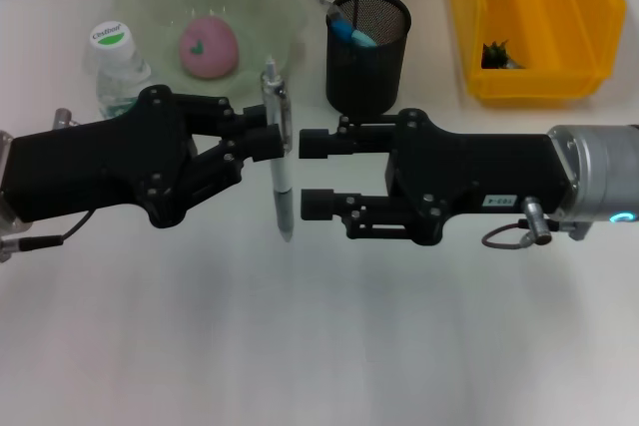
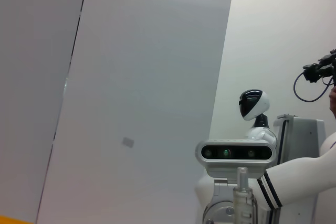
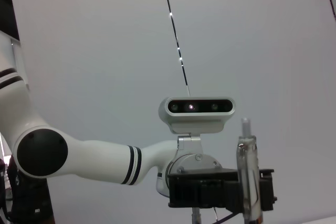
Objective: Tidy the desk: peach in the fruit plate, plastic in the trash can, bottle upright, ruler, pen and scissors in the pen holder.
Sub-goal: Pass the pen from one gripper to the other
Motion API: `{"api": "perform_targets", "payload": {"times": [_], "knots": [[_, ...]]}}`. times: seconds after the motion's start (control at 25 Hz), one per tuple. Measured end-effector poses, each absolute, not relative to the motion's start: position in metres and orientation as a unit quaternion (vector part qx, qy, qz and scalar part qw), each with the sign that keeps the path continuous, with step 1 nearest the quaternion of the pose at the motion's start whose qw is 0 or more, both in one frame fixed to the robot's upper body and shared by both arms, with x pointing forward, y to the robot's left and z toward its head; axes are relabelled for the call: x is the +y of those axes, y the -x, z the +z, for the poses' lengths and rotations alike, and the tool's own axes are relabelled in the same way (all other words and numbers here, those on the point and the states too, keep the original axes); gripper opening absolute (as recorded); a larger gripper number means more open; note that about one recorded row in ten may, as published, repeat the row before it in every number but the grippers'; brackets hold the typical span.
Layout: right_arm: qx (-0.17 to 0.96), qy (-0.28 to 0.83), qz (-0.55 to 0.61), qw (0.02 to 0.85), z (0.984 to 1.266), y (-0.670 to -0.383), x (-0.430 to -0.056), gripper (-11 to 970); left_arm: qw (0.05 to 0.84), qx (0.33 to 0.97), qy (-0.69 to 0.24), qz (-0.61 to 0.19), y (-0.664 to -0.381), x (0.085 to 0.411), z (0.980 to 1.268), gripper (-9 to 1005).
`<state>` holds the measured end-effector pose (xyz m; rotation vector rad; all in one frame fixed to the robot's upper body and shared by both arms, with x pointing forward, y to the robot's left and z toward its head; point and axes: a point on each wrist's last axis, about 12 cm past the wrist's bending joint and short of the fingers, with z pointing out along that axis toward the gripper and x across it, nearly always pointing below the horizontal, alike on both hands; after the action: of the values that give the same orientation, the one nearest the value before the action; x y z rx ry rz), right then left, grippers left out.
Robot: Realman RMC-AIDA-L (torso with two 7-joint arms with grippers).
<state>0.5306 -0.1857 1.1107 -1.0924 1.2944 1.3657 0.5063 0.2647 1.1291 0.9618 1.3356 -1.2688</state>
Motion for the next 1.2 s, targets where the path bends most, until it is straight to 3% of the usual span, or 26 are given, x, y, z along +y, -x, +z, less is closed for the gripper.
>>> {"api": "perform_targets", "payload": {"times": [0.56, 1.2], "knots": [[0.532, 0.460, 0.548, 0.453, 1.113, -0.541, -0.164, 573, 0.498, 0.555, -0.407, -0.527, -0.512, 0.256, 1.127, 137], [0.531, 0.461, 0.534, 0.469, 1.115, -0.547, -0.163, 171, 0.501, 0.562, -0.407, -0.517, -0.517, 0.255, 1.128, 138]]}}
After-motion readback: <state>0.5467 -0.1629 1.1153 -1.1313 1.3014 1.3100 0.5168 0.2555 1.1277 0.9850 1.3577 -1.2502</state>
